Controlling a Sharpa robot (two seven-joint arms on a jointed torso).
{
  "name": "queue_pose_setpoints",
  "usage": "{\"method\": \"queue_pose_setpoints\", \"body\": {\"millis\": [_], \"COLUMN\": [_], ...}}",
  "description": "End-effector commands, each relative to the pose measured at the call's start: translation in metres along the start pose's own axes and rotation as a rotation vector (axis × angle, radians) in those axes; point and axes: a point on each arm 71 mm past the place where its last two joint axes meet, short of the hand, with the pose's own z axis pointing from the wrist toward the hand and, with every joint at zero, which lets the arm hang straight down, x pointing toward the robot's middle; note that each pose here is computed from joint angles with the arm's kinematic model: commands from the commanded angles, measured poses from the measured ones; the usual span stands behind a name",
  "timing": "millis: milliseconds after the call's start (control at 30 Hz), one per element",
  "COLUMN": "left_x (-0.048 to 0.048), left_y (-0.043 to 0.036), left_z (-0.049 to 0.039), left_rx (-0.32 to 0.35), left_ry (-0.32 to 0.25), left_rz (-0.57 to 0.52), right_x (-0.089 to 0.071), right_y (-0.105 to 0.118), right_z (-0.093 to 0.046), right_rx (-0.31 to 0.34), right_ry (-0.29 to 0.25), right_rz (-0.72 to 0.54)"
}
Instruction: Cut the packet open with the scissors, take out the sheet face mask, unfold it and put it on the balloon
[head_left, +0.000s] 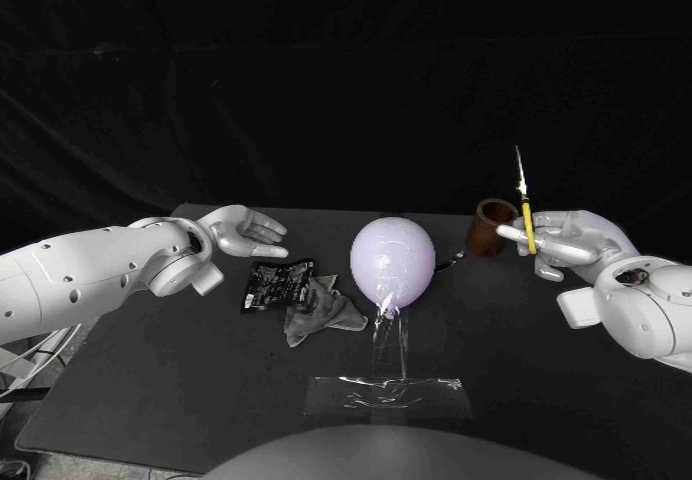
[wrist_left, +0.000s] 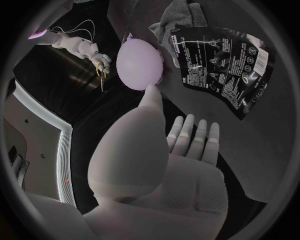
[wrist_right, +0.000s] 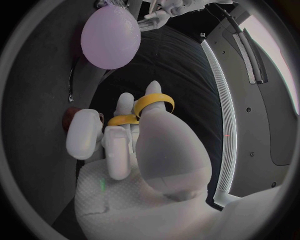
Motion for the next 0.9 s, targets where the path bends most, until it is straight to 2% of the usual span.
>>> {"method": "queue_pose_setpoints", "body": {"millis": [33,167,333,533,600,633,800,900], "left_x": [-0.0051,-0.0091,-0.0087,-0.006,-0.0052,-0.0049,0.0005,0.0089], "left_y": [-0.0088,-0.0133,-0.024,-0.0477,-0.0577,-0.0601,-0.0876,-0.1045], "left_z": [0.0024,0.0044,0.0077,0.0123,0.014,0.0143,0.0199,0.0249], "left_rx": [0.091,0.121,0.164,0.234,0.259,0.265,0.329,0.368], "left_ry": [-0.042,-0.063,-0.069,-0.079,-0.078,-0.077,-0.059,-0.037], "left_rz": [-0.053,-0.086,-0.138,-0.237,-0.267,-0.273,-0.325,-0.356], "right_x": [0.001,0.002,0.004,0.009,0.012,0.012,0.021,0.028], "right_y": [0.001,0.002,0.002,0.003,0.003,0.003,0.005,0.007], "right_z": [0.0,0.001,0.001,0.0,0.0,0.0,0.002,0.003], "right_rx": [-0.016,-0.016,-0.019,-0.02,-0.017,-0.016,-0.007,-0.008], "right_ry": [0.018,0.021,0.036,0.073,0.086,0.089,0.126,0.149], "right_rz": [-0.002,-0.005,-0.02,-0.045,-0.052,-0.054,-0.068,-0.07]}}
